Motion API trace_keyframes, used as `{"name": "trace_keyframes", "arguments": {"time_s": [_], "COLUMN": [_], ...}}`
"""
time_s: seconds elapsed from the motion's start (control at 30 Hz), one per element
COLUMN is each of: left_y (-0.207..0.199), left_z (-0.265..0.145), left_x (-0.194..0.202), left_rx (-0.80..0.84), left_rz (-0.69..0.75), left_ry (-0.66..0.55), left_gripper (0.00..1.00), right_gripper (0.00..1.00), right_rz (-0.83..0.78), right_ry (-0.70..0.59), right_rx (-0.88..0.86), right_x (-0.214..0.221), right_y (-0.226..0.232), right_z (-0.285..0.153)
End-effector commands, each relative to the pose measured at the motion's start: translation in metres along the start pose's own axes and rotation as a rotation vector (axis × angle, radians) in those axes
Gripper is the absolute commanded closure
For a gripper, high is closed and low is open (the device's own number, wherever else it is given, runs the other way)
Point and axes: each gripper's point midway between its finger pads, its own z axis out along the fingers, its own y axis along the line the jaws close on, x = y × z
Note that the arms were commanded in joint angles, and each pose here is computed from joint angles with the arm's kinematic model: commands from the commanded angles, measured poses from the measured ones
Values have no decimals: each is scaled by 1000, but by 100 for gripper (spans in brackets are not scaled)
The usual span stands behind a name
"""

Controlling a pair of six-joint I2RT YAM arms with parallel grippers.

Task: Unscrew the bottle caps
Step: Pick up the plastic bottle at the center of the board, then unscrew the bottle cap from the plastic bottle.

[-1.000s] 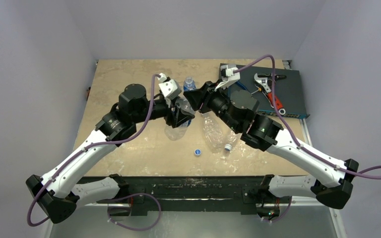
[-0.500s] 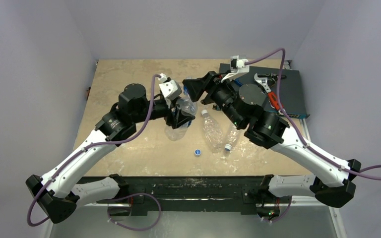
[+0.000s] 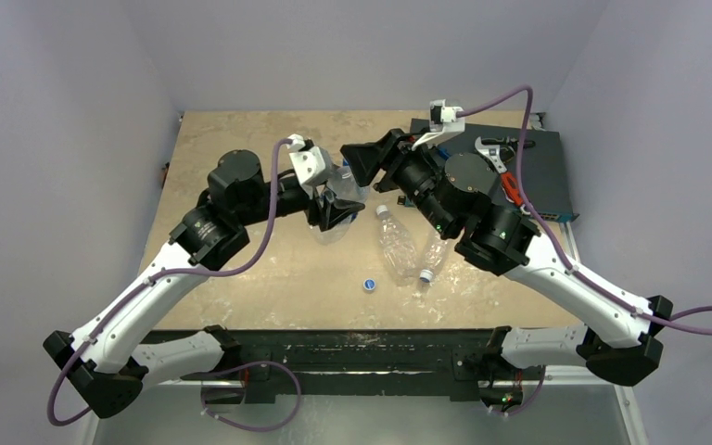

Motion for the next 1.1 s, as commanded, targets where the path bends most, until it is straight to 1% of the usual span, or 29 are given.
{"name": "trace_keyframes", "arguments": {"time_s": [0.0, 0.13, 0.2, 0.33, 0.47, 0.6, 0.63, 0.77, 0.93, 0.97, 1.03, 1.07], "left_y": [-4, -3, -3, -2, 0, 1, 2, 2, 2, 1, 1, 1], "left_z": [-11, -11, -11, -11, -11, -12, -13, -13, -12, -12, -12, -12], "left_x": [-44, -44, -45, -45, -45, -47, -48, -50, -51, -51, -52, -53], "left_rx": [17, 11, 11, 0, -10, -18, -24, -27, -30, -28, -26, -24], "left_rz": [138, 133, 125, 109, 109, 108, 108, 92, 73, 72, 65, 62], "left_ry": [-117, -114, -117, -118, -119, -125, -128, -138, -140, -139, -142, -145], "left_gripper": [58, 58, 58, 58, 59, 60, 60, 61, 62, 62, 62, 62], "right_gripper": [44, 52, 54, 54, 49, 48, 49, 59, 59, 63, 74, 82], "right_rz": [25, 37, 37, 27, 7, -1, -3, -4, -14, -13, -12, -14], "right_ry": [-60, -70, -69, -64, -52, -46, -47, -46, -41, -44, -52, -53], "right_rx": [-35, -70, -80, -95, -100, -93, -87, -80, -80, -76, -78, -78], "right_x": [-24, -27, -27, -24, -18, -15, -15, -14, -11, -12, -14, -14], "right_y": [11, 18, 20, 23, 26, 23, 21, 18, 17, 16, 16, 16], "right_z": [-6, -8, -9, -9, -9, -10, -10, -12, -12, -13, -14, -14]}}
